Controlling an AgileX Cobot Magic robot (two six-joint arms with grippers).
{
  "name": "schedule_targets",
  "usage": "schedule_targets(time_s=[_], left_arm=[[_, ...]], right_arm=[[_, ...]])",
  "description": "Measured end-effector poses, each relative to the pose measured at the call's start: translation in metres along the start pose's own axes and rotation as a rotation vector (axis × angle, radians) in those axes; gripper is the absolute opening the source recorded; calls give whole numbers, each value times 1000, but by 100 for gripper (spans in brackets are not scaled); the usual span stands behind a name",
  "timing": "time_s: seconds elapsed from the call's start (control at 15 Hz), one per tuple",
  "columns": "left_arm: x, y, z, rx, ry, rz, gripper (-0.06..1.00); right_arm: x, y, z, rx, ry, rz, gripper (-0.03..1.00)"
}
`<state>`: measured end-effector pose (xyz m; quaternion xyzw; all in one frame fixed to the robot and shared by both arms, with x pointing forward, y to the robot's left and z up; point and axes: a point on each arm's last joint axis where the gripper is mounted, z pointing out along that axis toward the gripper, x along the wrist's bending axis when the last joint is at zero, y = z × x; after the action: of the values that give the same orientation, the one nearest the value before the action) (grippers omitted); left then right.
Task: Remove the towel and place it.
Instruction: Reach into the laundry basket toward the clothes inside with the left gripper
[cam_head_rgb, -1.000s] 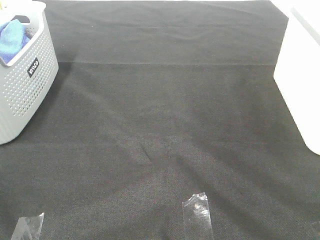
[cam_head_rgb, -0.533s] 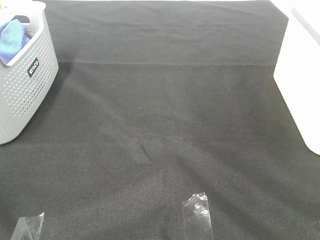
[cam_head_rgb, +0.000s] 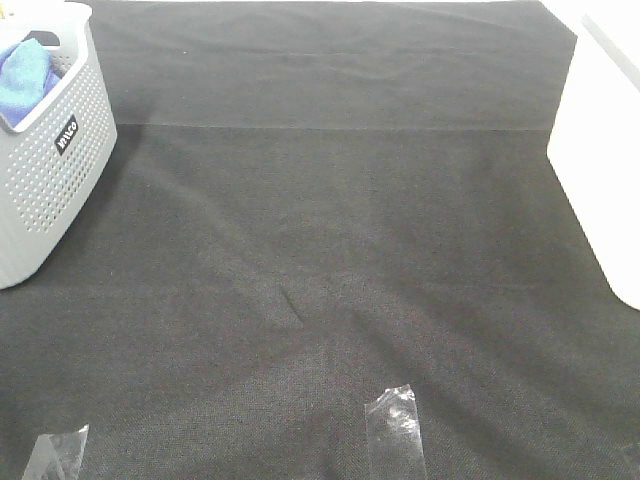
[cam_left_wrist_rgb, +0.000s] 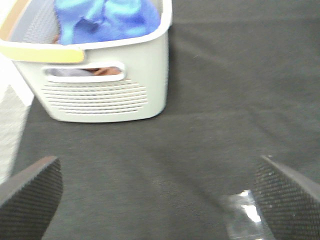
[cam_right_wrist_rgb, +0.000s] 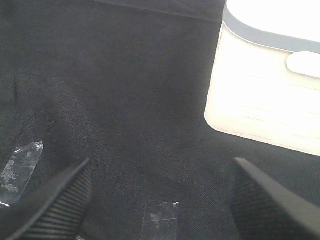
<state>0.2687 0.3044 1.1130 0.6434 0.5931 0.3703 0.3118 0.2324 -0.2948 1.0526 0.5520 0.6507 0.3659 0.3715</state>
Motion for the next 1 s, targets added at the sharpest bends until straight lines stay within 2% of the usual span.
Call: schedule_targets(time_s=[0.2, 0.33, 0.53, 0.8, 1.0], left_arm=[[10, 84, 31, 227, -27, 166, 99], [14, 135, 70, 298, -52, 253, 99], [21, 196, 139, 341, -65, 416, 99], [26, 233, 232, 396, -72, 584, 99], [31, 222, 299, 509, -57, 745, 99]], right_arm=[[0, 0, 0, 0, 0, 0, 75], [0, 0, 0, 0, 0, 0, 75], [0, 0, 0, 0, 0, 0, 75], [0, 0, 0, 0, 0, 0, 75], [0, 0, 0, 0, 0, 0, 75]])
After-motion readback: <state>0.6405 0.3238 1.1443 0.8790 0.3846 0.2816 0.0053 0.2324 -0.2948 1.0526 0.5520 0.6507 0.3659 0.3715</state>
